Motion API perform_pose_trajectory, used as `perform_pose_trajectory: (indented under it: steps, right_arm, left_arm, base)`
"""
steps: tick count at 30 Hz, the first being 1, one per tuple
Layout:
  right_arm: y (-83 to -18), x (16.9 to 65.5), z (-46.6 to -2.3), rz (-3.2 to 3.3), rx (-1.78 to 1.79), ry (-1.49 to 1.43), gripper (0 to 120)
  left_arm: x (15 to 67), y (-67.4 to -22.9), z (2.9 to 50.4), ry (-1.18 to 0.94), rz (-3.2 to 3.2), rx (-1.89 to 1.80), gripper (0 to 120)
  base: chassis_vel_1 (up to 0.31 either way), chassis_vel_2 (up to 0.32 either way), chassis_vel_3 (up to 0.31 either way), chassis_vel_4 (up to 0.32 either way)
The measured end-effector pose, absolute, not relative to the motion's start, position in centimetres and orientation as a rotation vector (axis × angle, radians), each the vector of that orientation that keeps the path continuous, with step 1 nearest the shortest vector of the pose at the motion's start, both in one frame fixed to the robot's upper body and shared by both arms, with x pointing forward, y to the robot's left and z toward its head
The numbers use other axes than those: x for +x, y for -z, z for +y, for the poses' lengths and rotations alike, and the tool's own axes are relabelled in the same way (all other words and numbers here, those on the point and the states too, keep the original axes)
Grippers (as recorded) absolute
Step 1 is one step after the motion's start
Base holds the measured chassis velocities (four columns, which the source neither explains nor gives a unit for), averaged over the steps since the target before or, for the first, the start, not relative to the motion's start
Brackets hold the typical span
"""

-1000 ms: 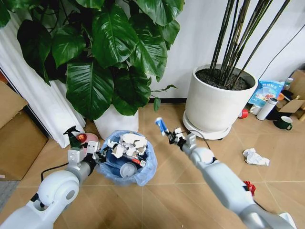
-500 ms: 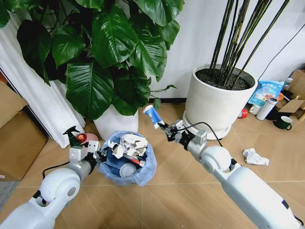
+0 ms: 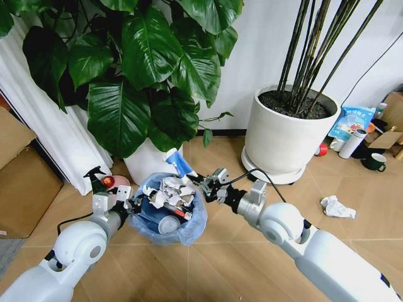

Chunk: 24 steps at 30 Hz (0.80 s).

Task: Pick up the trash bin and place the garbage on the floor into it.

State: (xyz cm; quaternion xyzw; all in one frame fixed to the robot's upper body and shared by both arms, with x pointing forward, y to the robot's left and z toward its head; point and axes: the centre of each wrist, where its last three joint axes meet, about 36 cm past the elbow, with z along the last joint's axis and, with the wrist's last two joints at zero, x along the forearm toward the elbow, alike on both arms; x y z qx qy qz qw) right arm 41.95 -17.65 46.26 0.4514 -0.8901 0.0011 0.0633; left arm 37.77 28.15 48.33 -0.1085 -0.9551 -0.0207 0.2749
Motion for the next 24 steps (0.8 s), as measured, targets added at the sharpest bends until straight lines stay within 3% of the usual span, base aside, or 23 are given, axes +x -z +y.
perform_pose_trajectory:
  steps: [24]
  right_arm:
    - [-44.2, 41.9, -16.5, -2.538, 1.4, -0.13, 0]
  left_arm:
    - [37.6, -48.7, 28.0, 0.087, -2.596, -0.304, 0]
  base:
    - [0.0, 0.0, 0.0, 0.0]
